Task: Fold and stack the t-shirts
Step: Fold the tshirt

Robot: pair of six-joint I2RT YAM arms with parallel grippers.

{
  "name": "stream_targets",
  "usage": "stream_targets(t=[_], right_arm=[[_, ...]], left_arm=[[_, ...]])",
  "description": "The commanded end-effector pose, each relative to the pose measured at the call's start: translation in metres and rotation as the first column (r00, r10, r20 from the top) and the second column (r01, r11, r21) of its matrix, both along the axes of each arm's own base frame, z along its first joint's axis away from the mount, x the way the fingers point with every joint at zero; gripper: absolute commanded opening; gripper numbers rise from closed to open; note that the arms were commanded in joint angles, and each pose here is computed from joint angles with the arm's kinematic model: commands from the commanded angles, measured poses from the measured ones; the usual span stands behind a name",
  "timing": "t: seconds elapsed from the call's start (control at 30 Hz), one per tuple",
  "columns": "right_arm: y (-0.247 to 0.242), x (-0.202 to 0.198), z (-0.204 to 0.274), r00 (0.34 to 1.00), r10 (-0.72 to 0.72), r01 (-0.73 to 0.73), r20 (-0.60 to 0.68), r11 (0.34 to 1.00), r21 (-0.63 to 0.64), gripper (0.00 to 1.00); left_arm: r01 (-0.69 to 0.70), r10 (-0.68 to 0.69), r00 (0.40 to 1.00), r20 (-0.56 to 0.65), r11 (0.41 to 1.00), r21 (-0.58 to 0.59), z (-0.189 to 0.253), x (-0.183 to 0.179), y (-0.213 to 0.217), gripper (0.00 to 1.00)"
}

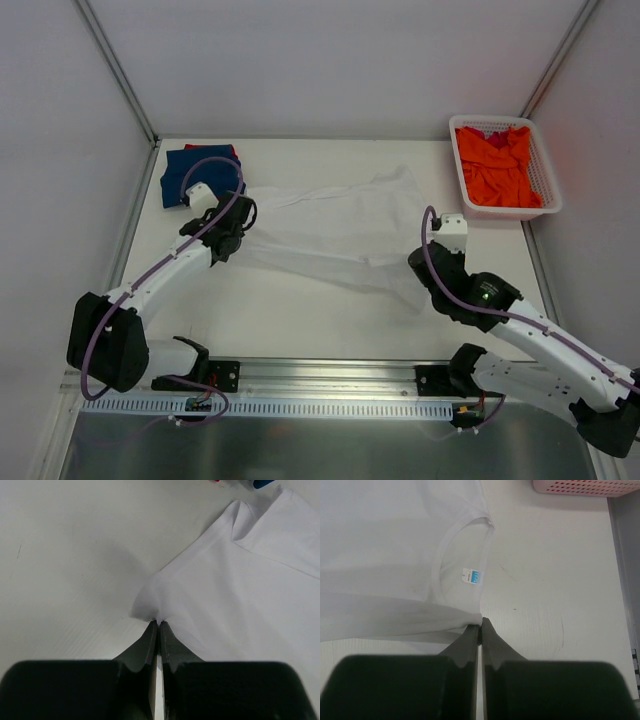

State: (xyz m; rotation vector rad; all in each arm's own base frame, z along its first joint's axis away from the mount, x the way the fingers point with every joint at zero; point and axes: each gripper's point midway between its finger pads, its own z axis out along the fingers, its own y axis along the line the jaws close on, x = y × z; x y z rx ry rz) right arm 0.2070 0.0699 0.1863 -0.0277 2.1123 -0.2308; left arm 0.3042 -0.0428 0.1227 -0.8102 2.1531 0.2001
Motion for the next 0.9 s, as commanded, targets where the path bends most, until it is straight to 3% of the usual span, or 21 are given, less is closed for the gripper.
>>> stream_targets(t=[0.0,0.87], right_arm=[[-0.001,0.015,0.01,1.0,0.006,-0.006,0.022,1.0,-0.028,0.0],[-0.022,0.064,-0.065,0.98,-0.149,0.139,-0.135,0.987,-0.075,0.0]], left_arm=[[-0.015,0.013,0.999,0.042,0.999,0.05,0.016,0.02,0.008,0.0],[0.087,-0.086,0.996,-0.015,0.993,0.081,-0.005,0.098,-0.016,0.0]])
